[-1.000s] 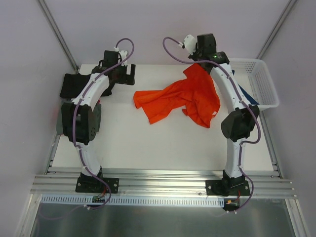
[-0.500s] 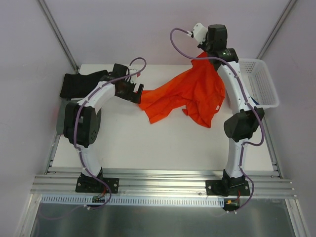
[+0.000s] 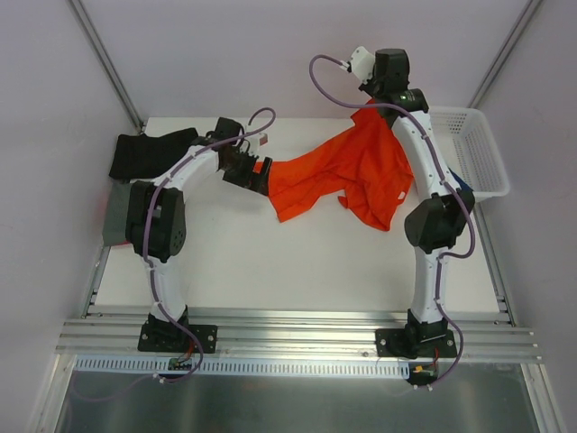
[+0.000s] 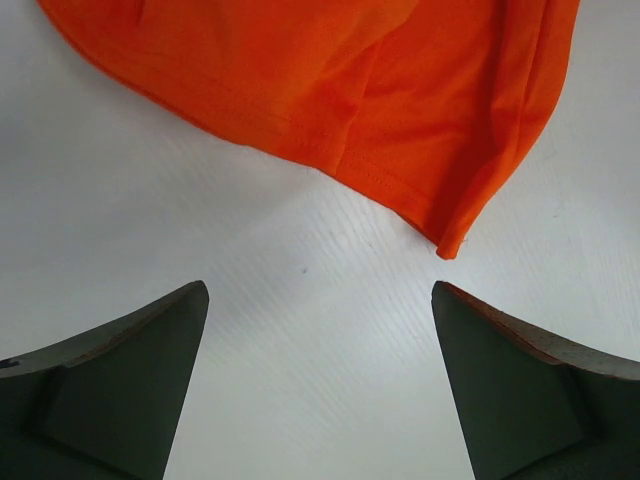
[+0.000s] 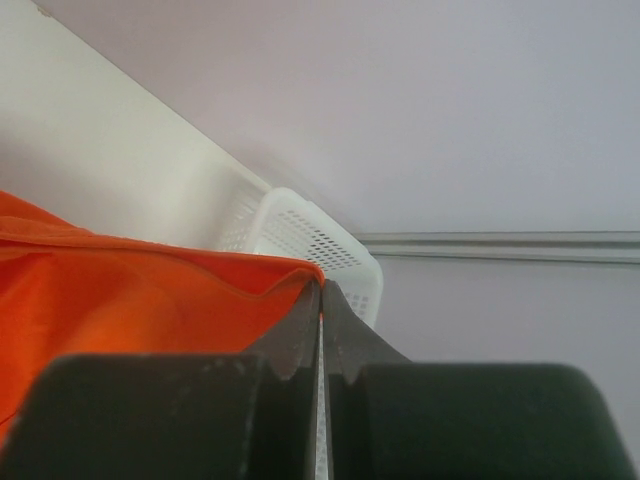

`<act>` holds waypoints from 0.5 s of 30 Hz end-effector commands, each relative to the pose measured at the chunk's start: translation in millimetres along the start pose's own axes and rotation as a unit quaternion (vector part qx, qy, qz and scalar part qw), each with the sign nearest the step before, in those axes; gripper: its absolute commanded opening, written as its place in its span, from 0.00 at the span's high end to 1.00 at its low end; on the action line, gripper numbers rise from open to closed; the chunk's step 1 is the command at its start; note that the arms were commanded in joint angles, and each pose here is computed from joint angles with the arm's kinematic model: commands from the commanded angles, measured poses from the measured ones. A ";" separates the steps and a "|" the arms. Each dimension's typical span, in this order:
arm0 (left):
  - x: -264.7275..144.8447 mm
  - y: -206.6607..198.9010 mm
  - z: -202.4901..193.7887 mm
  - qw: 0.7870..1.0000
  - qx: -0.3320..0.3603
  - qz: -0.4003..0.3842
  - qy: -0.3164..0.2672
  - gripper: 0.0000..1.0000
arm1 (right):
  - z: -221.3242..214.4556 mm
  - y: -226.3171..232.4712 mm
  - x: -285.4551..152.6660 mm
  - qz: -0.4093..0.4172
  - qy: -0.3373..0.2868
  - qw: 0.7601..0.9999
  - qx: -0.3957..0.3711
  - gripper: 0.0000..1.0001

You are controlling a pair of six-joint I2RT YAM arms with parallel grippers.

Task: Fold and stack the t-shirts
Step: Flatten out the tshirt

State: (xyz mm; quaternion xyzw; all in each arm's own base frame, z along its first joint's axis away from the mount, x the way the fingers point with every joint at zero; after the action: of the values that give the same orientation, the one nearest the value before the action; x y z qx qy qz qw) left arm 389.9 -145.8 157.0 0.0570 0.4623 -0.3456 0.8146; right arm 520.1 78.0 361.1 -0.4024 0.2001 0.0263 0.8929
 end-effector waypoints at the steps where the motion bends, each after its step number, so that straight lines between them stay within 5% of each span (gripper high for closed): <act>1: 20.4 -10.9 5.0 0.999 0.036 -0.020 0.020 0.05 | 12.4 -14.4 -5.4 -0.033 -0.019 0.999 0.014 0.99; 15: 58.4 -1.2 18.0 0.999 0.013 -0.033 0.027 0.14 | 10.1 -7.3 -7.3 -0.018 -0.015 0.999 0.022 1.00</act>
State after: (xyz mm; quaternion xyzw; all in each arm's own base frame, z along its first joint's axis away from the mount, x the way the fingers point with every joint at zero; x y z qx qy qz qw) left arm 408.6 -178.1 114.5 0.0751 0.4946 -0.3689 0.7833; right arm 527.6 81.1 342.5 -0.4019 0.2176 0.0291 0.8890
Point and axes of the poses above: each gripper's point midway between its finger pads, its own x axis out along the fingers, its own y axis along the line the jaws close on, z = x × y, the point moved 7 cm from there along -x, back along the fingers, and after that the axes turned 8 degrees about x, right-handed, at the moved point
